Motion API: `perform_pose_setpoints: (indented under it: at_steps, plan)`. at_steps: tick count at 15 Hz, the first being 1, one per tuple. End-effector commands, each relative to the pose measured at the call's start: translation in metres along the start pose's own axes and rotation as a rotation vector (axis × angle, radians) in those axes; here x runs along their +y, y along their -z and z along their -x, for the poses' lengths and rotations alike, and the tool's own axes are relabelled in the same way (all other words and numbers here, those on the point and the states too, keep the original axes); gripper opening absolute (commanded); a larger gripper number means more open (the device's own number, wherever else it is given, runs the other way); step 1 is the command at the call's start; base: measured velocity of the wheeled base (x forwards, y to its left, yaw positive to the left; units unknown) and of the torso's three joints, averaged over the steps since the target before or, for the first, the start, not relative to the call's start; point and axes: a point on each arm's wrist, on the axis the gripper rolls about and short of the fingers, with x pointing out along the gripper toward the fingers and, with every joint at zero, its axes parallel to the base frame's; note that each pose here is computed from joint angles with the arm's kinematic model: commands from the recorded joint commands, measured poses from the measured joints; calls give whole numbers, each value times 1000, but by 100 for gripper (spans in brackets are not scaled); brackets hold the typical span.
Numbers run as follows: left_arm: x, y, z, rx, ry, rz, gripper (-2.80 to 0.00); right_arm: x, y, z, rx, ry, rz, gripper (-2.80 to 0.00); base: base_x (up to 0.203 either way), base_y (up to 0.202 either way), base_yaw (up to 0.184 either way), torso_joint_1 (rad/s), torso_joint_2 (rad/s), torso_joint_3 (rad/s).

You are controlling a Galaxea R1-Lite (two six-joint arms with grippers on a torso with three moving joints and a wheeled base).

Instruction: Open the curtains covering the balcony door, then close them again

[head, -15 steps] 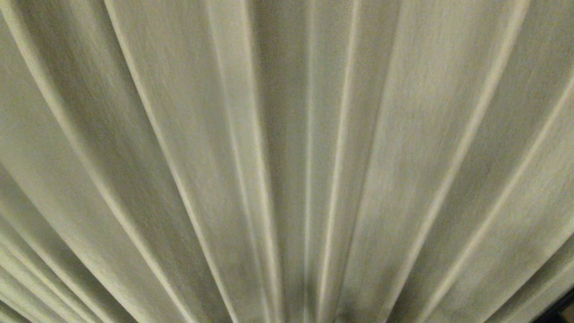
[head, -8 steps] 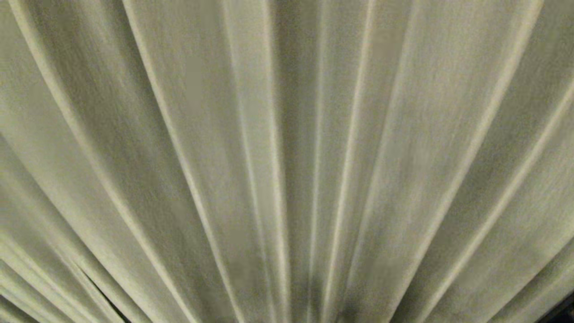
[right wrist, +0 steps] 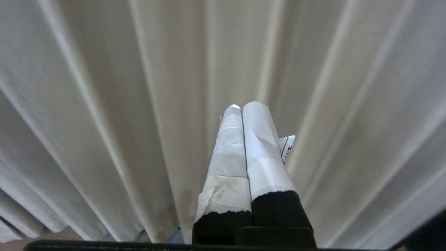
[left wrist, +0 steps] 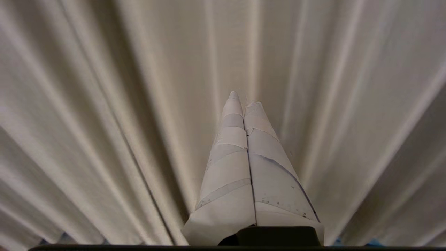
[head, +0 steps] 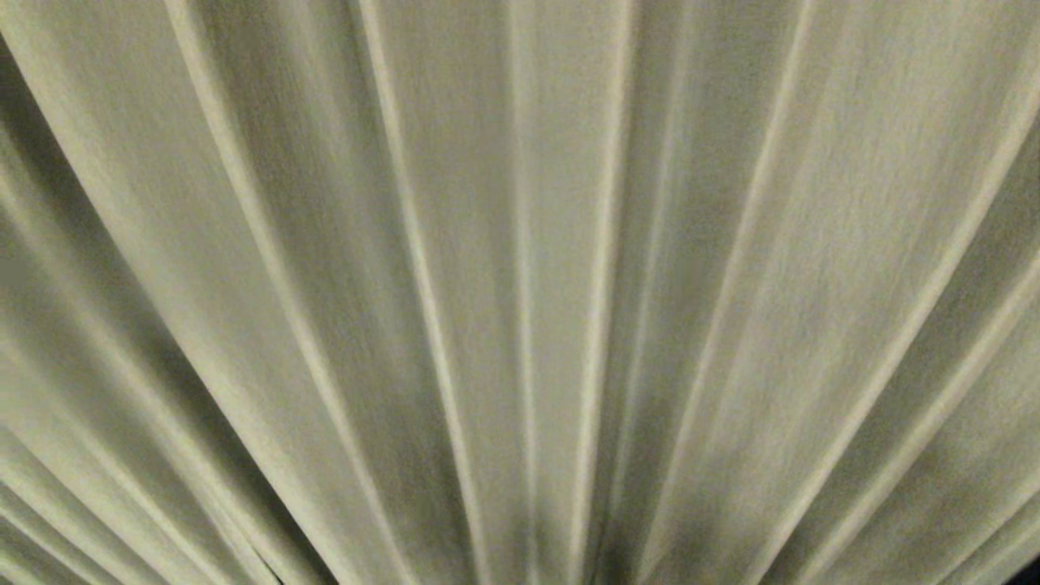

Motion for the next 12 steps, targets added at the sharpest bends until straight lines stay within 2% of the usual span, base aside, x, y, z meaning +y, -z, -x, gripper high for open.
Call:
perform_pose_setpoints:
  at_steps: [1,12]
  plan:
    - [0,0,0,0,0,0,-280,0,0,0,1,-1,2,-280,0,188,0,1,2,4]
    - [0,0,0,0,0,0,-280,0,0,0,1,0,0,-280,0,191,0,3,3,3]
